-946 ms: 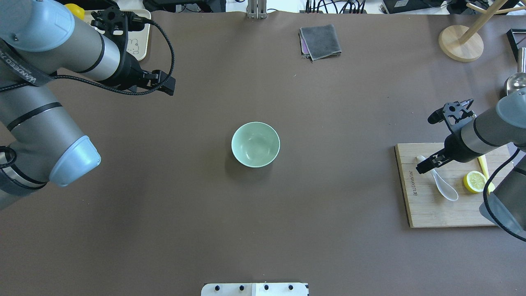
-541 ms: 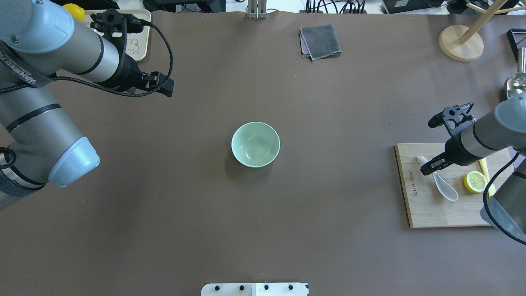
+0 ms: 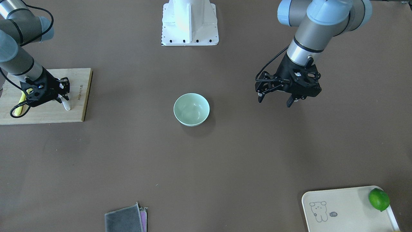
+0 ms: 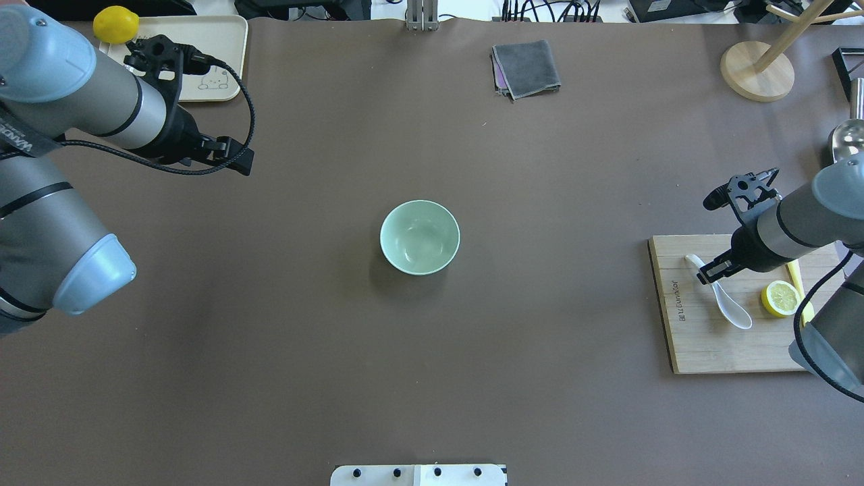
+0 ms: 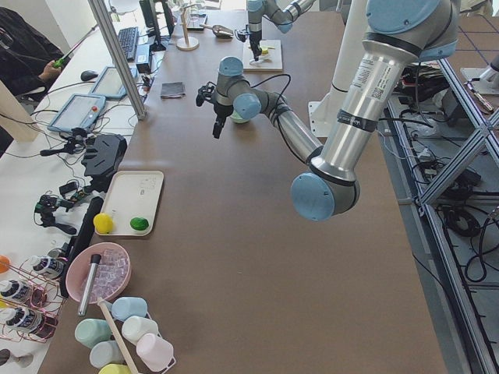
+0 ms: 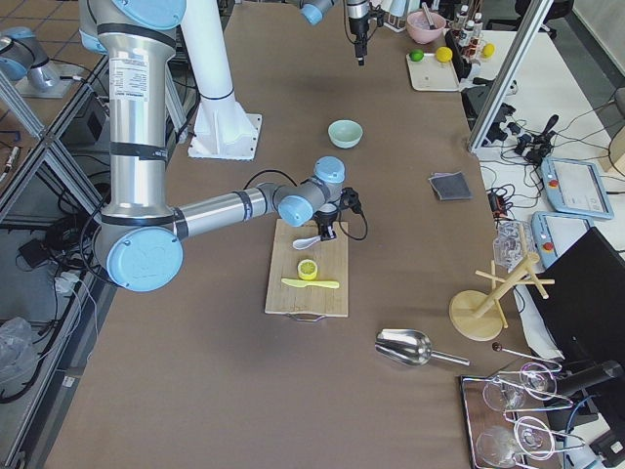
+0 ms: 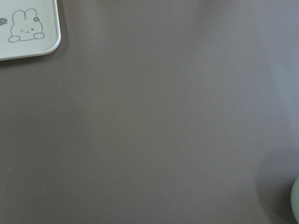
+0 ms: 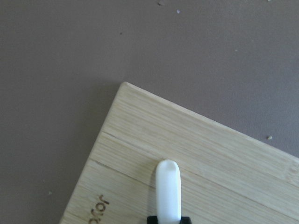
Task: Place spoon in bowl
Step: 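Lift the white spoon with the right gripper and carry it over the bowl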
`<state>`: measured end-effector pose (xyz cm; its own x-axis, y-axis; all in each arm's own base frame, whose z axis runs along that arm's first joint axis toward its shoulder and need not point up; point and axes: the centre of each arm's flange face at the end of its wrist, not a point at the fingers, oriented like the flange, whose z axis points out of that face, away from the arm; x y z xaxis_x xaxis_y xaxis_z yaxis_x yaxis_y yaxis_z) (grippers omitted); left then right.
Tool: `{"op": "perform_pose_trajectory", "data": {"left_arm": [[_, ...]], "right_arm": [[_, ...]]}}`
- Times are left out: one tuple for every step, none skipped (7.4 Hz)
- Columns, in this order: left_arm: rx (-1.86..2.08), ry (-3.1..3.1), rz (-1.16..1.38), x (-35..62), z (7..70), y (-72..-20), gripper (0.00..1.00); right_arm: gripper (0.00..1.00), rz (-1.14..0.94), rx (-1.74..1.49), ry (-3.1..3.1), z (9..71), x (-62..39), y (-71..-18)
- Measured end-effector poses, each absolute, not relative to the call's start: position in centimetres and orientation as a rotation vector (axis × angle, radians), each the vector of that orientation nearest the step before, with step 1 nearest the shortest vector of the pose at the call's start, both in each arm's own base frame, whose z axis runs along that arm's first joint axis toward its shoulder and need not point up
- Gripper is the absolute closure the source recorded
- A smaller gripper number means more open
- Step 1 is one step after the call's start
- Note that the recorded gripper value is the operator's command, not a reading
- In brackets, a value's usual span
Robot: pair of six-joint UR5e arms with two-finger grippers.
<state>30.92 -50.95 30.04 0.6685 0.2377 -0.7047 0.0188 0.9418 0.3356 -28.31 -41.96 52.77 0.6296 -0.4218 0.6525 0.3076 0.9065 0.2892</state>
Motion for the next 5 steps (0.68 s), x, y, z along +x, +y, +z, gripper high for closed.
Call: {"op": "perform_pose_trajectory", "data": {"left_arm": [[0.354,0.763,0.203,27.8,33.9,-51.4,0.02],[0.372,0.684,0.276,23.6,38.1,-52.0,0.02],[0.378,0.603,0.353,19.0,42.7,-52.8,0.02],[0.369,0.535,0.427,14.9,47.2,-53.6,0.02],[0.353,0.485,0.478,11.0,51.0,-54.1,0.02]], "right_arm": [[1.00,-0.421,0.160,-0.788,52.5,-28.4,-42.0],[1.00,-0.424,0.168,-0.795,51.9,-28.4,-42.1],[1.00,-0.428,0.182,-0.809,50.6,-28.4,-42.1],[1.00,-0.431,0.204,-0.826,49.0,-28.2,-42.2],[1.00,-0.428,0.238,-0.845,47.1,-27.9,-42.6]]}}
